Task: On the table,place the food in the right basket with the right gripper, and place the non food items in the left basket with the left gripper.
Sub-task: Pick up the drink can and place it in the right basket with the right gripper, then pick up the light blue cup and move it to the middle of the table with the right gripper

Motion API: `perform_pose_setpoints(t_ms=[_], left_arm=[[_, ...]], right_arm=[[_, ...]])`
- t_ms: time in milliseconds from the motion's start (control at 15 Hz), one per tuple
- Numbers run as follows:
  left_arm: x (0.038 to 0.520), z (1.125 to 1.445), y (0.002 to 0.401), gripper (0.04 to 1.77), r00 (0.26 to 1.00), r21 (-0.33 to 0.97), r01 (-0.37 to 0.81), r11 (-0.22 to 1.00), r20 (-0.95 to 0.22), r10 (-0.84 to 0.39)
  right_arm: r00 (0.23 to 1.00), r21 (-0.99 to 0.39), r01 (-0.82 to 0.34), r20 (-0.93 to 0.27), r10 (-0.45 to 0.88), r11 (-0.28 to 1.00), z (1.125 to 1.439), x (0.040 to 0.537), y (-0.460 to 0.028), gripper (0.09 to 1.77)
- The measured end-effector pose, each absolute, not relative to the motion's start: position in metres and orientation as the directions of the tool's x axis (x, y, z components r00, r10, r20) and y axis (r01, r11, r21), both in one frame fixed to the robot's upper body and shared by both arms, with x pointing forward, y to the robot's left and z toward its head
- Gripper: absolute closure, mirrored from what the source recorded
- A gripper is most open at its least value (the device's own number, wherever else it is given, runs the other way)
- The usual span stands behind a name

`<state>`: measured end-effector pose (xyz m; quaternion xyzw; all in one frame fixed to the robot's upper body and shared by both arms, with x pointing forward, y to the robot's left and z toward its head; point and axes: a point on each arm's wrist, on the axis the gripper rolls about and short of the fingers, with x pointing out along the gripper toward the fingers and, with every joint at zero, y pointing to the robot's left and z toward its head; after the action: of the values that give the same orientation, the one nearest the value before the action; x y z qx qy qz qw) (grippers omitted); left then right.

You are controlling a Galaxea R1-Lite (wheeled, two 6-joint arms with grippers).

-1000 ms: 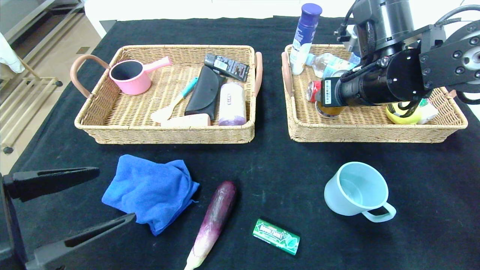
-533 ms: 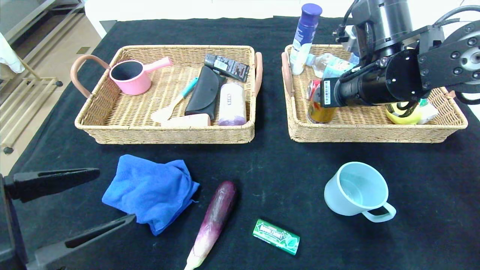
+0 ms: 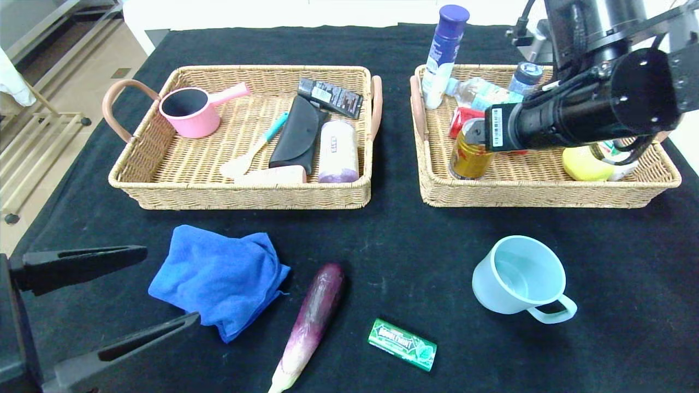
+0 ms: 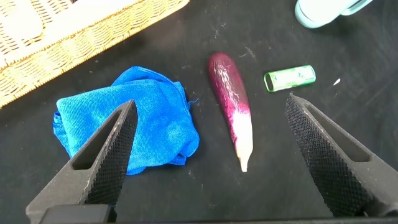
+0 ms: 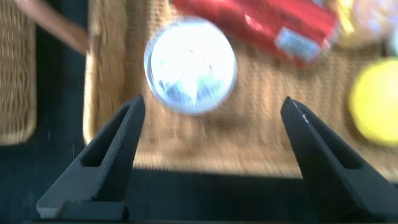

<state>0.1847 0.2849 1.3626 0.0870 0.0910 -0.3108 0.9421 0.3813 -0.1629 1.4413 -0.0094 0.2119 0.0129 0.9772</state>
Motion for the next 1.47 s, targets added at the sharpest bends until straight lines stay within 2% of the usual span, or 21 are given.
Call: perform_pose_setpoints(t_ms=[333, 600, 800, 1000, 1467], left_arm=[[0.185, 1.363, 0.285, 0.09, 0.79, 0.108, 0.602, 0.791, -0.226, -0.57], [0.185, 1.362, 0.285, 0.09, 0.789, 0.108, 0.602, 0.791, -0.229, -0.57], [0.185, 1.362, 0.285, 0.09, 0.789, 0.109, 0.603, 0.791, -0.23, -0.57], [0.185, 1.362, 0.285, 0.09, 0.789, 0.108, 0.603, 0.791, -0.23, -0.57], [0.185, 1.362, 0.285, 0.09, 0.789, 0.109, 0.603, 0.791, -0.23, -0.57]], right_arm=[[0.813, 0.09, -0.052, -0.574, 0.095, 0.995, 1.452, 0.315, -0.188, 0.2], [0.762, 0.079, -0.046, -0.642, 0.086, 0.996, 1.435, 0.288, -0.207, 0.18], [0.744, 0.068, -0.044, -0.664, 0.078, 0.997, 1.418, 0.276, -0.215, 0.17], [0.722, 0.094, -0.081, -0.681, 0.123, 0.992, 1.406, 0.267, -0.219, 0.16], [0.681, 0.07, -0.093, -0.723, 0.115, 0.993, 1.387, 0.261, -0.22, 0.16]])
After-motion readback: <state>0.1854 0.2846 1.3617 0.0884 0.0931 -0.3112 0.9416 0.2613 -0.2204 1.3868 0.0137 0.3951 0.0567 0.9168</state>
